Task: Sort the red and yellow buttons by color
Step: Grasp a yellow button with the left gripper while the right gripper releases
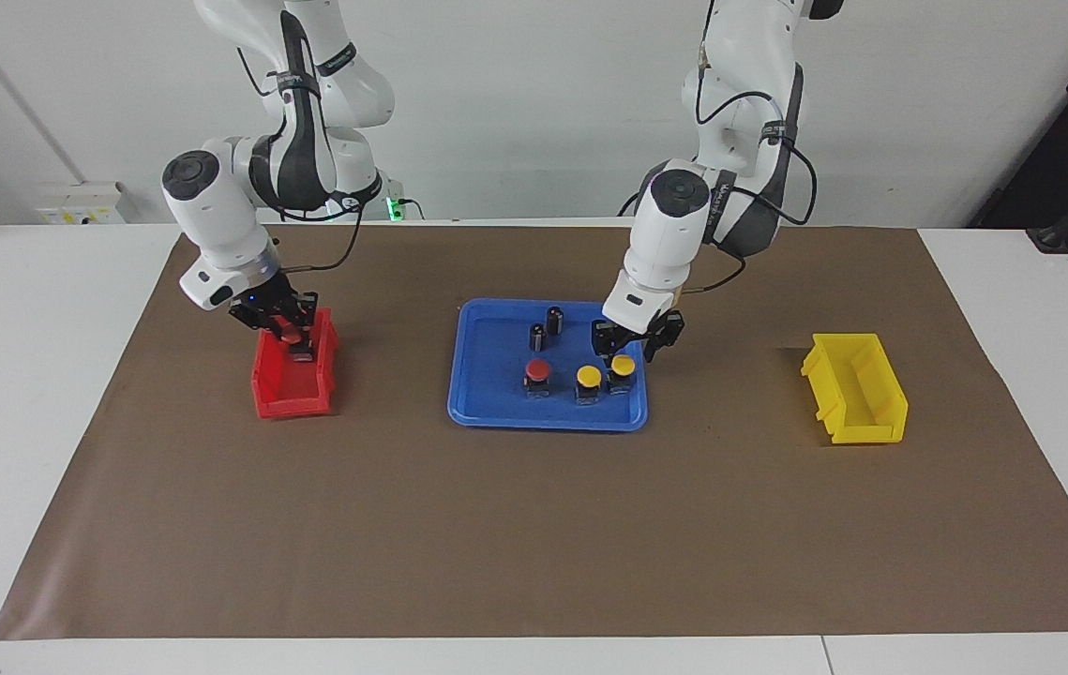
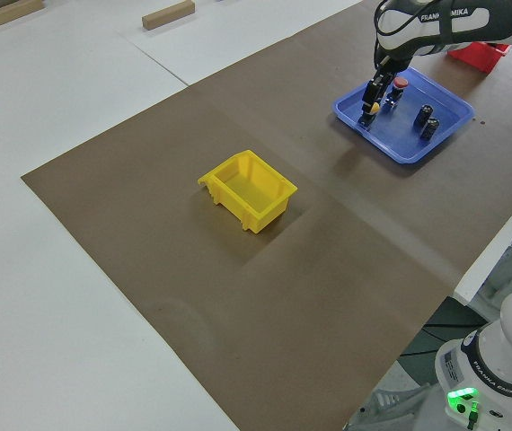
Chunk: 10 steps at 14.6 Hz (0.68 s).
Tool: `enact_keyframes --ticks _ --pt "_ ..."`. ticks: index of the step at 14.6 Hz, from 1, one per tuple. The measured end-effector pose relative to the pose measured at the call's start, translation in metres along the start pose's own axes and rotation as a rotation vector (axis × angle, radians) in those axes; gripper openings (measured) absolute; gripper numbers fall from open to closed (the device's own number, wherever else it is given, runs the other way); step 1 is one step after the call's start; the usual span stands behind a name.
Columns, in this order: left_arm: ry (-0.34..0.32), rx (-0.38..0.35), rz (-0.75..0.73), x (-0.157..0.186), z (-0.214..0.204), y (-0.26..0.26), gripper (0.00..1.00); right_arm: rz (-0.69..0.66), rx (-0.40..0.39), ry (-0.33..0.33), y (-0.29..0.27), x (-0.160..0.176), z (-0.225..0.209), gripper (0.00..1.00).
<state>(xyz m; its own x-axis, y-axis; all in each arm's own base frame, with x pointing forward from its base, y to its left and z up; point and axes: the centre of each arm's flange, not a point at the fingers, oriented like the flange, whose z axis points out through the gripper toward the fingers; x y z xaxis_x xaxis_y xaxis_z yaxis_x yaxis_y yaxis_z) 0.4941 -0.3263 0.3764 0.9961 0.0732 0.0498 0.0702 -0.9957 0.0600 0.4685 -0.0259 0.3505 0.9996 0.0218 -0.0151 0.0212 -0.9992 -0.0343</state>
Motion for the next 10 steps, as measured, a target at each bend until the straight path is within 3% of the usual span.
enact_keyframes --ticks 3,5,6,8,10 --pt "0.005 -0.004 0.005 -0.005 0.008 0.000 0.72 0.001 -0.001 0.005 0.000 -0.002 0.004 0.41" --pt "0.005 -0.004 0.011 -0.009 0.012 0.002 0.71 0.000 -0.001 0.009 0.000 -0.003 0.005 0.55" --pt "0.004 -0.003 0.012 -0.010 0.013 0.002 0.67 0.000 -0.001 0.008 0.000 -0.003 0.006 0.59" --pt "0.004 -0.003 0.012 -0.009 0.013 0.002 0.44 -0.001 -0.002 0.010 0.000 -0.003 0.005 0.59" --pt "0.005 -0.004 0.012 -0.008 0.010 0.003 0.41 -0.002 -0.001 0.009 0.000 0.002 -0.003 0.59"
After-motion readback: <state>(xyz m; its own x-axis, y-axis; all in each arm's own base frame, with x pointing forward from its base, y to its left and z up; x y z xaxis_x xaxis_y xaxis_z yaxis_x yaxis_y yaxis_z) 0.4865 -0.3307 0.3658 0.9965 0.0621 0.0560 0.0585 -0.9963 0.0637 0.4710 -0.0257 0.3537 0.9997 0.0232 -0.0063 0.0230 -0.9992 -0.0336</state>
